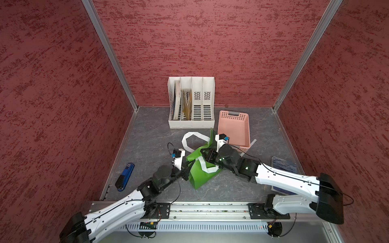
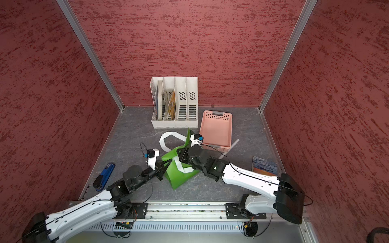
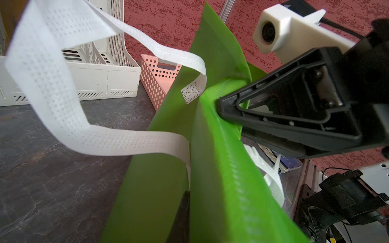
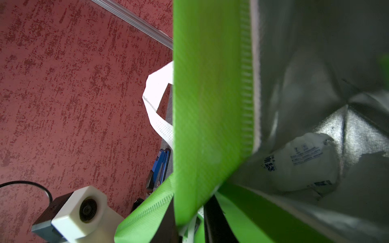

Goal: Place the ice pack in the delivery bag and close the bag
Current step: Seal the delivery bag at the center of the board.

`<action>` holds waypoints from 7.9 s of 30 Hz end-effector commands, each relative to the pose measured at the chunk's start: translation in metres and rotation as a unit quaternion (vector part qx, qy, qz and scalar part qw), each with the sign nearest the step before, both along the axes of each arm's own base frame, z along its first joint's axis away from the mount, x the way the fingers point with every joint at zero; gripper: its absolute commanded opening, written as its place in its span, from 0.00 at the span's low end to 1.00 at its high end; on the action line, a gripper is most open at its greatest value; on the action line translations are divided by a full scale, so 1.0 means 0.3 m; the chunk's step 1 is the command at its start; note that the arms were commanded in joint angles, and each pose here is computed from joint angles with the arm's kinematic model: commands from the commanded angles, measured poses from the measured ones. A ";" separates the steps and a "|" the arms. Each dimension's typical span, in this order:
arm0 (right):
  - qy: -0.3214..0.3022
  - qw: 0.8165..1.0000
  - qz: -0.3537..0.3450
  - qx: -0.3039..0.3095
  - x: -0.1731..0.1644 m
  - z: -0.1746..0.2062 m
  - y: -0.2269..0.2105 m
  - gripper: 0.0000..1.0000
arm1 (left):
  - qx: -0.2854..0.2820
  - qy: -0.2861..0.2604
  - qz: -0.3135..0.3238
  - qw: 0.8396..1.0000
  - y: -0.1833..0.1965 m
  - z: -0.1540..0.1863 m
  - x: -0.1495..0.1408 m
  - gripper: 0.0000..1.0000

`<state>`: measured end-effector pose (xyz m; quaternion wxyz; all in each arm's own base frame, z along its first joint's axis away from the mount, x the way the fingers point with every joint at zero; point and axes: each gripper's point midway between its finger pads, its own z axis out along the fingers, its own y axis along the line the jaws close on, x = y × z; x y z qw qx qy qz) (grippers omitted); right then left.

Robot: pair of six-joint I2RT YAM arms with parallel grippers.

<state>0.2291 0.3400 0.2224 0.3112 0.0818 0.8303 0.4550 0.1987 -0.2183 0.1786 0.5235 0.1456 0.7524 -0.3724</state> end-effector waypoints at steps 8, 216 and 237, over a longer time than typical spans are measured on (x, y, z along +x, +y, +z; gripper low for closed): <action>0.021 0.999 0.007 -0.032 -0.018 -0.092 0.004 0.15 | -0.018 -0.009 0.002 1.000 0.000 0.055 0.006 0.06; -0.279 0.928 0.205 -0.135 0.086 -0.040 -0.246 0.00 | 0.289 0.026 -0.142 0.946 -0.296 0.351 0.337 0.57; -0.161 0.969 0.151 -0.114 0.213 -0.041 -0.213 0.00 | 0.400 -0.089 -0.102 0.906 -0.325 0.342 0.262 0.00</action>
